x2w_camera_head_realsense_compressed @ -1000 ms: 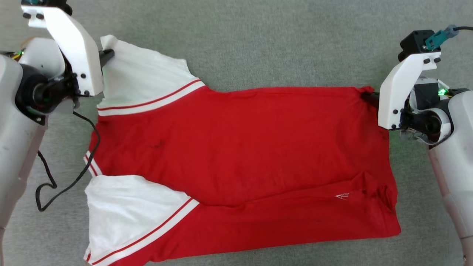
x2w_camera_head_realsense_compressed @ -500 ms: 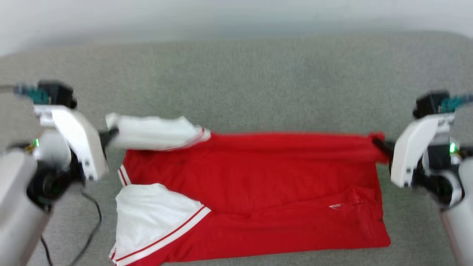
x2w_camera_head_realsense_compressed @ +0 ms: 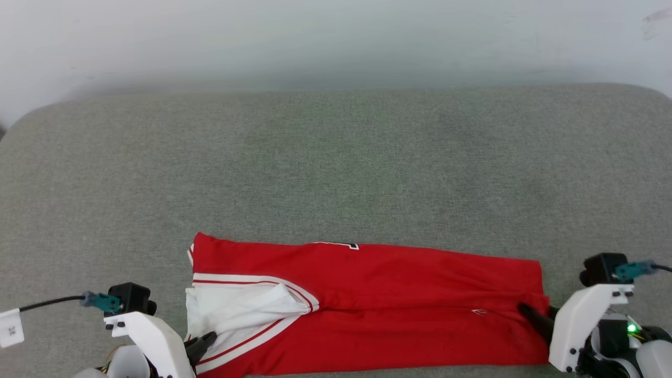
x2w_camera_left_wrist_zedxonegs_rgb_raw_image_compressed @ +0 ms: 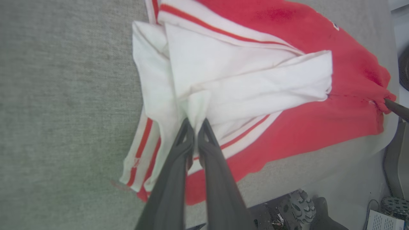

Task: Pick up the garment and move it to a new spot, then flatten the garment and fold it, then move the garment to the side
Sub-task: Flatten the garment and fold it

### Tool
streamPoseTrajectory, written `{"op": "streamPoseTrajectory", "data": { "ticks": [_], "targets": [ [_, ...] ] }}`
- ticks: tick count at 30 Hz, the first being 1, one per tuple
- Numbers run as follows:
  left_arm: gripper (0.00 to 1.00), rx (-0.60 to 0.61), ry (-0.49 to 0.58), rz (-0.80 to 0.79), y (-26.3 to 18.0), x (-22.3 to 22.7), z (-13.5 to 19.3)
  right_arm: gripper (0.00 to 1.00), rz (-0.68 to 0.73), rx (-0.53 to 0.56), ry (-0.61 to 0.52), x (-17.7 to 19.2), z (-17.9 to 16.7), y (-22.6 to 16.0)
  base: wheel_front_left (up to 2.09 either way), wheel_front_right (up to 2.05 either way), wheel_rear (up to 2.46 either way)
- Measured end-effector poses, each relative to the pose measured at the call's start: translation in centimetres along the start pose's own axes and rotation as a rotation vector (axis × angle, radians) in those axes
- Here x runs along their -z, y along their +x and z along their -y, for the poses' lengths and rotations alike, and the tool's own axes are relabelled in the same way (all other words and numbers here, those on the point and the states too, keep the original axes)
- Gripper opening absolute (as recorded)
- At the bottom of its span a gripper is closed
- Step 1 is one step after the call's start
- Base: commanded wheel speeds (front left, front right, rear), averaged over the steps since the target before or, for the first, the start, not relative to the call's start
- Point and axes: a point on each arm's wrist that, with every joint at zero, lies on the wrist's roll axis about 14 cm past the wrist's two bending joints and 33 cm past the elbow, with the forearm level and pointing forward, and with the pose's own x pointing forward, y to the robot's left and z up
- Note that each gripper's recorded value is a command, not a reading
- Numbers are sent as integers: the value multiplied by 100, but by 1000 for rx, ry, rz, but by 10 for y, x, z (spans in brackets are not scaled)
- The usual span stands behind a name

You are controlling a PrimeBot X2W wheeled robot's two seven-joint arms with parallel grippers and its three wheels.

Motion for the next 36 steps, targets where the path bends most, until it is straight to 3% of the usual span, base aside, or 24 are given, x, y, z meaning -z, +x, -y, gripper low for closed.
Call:
{"op": "streamPoseTrajectory", "data": {
  "ticks": [4, 11, 17, 25, 36],
  "targets": [
    [100, -3, 2, 94, -1, -2, 0, 100, 100, 7, 14, -6, 3, -5, 0, 0, 0],
    [100, -5, 99, 472, -21, -54, 21, 100, 337, -7, -30, -53, -3, -37, 0, 0, 0],
    [100, -11, 222, 785, -60, -96, 52, 100, 380, 62, -53, -71, 18, -69, 0, 0, 0],
    [100, -84, 318, 1036, -109, -122, 67, 100, 216, 115, -59, -63, 31, -67, 0, 0, 0],
    [100, -136, 301, 1087, -122, -120, 58, 100, -57, 48, 0, -11, 5, -1, 0, 0, 0]
  ]
}}
